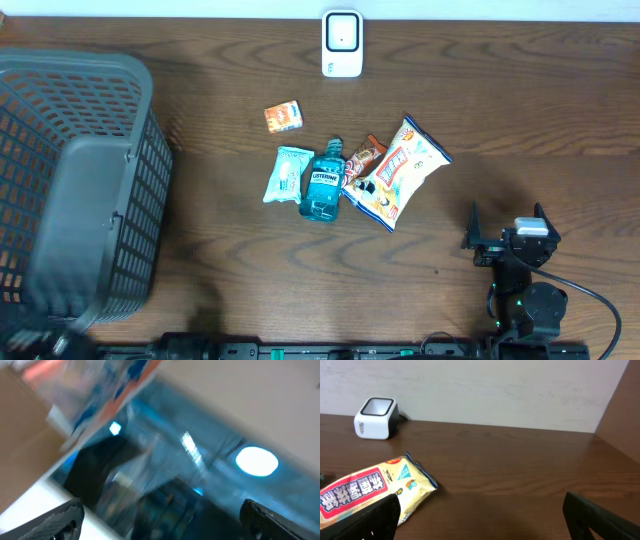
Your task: Scan the item barcode
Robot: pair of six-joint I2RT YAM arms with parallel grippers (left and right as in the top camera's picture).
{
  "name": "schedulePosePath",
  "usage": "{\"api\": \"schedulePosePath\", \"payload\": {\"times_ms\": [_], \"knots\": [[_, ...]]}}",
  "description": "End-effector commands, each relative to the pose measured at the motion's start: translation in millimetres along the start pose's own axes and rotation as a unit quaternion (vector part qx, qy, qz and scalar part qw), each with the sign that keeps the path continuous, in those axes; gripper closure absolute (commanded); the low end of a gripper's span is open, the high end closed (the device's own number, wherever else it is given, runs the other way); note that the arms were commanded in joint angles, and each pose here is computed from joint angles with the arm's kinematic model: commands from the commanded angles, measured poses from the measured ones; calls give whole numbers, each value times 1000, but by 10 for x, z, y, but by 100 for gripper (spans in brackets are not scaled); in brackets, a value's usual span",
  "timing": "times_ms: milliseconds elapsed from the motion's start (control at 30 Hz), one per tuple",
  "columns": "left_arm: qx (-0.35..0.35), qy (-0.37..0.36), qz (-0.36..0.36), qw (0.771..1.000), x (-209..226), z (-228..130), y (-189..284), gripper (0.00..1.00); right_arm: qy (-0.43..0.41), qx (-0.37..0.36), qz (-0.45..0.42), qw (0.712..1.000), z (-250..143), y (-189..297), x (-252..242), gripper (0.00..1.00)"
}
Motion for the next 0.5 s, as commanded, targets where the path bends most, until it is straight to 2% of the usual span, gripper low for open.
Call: {"api": "schedulePosePath", "payload": {"times_ms": [0,167,467], "knots": [[54,-3,24,998,135,-352,-37,1,5,2,3,1000,-11,0,13,1],[132,-36,60,989,397,-926,-10,1,5,2,3,1000,-11,0,13,1],[210,-101,129,964,958,-1812,199,1,5,2,3,1000,-11,0,13,1]]}}
Point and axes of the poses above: each gripper's point midway between its finger pads, its own y axis back along the fingers, its own x axis along the line the jaws close on, z = x × y, the point moved 6 cm from there along y, back along the fingers, and after that the axes turned 8 degrees about -y, right-handed, at the moved point
